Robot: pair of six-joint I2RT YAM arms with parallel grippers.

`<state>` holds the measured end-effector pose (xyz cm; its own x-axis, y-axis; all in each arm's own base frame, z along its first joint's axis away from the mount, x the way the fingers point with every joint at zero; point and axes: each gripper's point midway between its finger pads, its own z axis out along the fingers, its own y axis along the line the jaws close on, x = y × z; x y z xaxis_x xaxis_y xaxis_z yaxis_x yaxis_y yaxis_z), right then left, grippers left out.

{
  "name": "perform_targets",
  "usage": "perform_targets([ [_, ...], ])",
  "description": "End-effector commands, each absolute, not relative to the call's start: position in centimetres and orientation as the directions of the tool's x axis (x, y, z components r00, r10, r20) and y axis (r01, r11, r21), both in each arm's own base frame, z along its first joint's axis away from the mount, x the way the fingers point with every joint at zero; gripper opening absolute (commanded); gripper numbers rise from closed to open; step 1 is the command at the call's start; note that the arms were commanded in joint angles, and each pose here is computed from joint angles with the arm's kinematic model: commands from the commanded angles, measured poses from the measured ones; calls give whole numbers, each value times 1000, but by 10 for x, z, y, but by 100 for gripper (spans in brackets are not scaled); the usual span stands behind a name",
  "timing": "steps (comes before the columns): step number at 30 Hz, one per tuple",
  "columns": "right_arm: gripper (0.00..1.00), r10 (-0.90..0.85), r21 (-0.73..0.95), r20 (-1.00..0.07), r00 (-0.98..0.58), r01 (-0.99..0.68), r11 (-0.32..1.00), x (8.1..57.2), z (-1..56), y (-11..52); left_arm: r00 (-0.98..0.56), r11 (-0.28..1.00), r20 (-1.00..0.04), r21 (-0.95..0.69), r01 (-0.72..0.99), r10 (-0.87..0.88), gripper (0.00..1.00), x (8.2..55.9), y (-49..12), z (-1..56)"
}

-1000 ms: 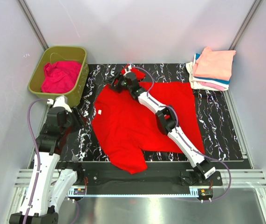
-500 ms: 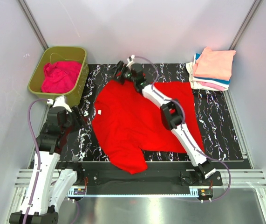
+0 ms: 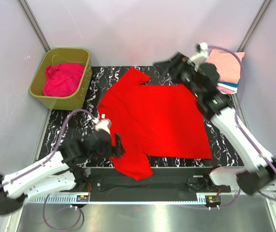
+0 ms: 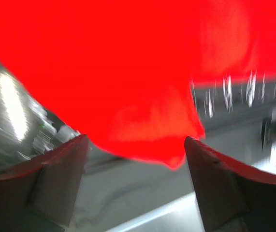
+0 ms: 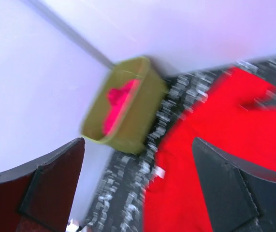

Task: Fold and stack the t-shirts
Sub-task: Flatten the tshirt out, then fold the tshirt

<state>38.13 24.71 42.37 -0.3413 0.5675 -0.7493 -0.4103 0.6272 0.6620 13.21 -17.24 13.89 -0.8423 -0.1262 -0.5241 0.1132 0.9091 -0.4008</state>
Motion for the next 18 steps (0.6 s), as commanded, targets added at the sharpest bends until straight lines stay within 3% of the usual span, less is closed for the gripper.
perform_targets([
  [1,100,459,526,-752,-473,-13,850,360,284,183,-886,899,-442,-432,71,-142,97,90,-202,115],
  [5,100,427,490,-706,-565,46,871,312,240,161,-901,904,-433,-398,153,-38,99,56,-243,102],
  [9,100,431,475,-658,-617,104,874,284,212,148,-885,943,-451,-228,242,118,98,45,-279,87],
  [12,100,432,474,-644,-632,113,873,270,205,142,-859,949,-465,-109,295,214,95,44,-292,80],
  [18,100,411,439,-638,-651,131,889,253,196,131,-842,929,-446,-60,365,302,84,37,-302,70],
])
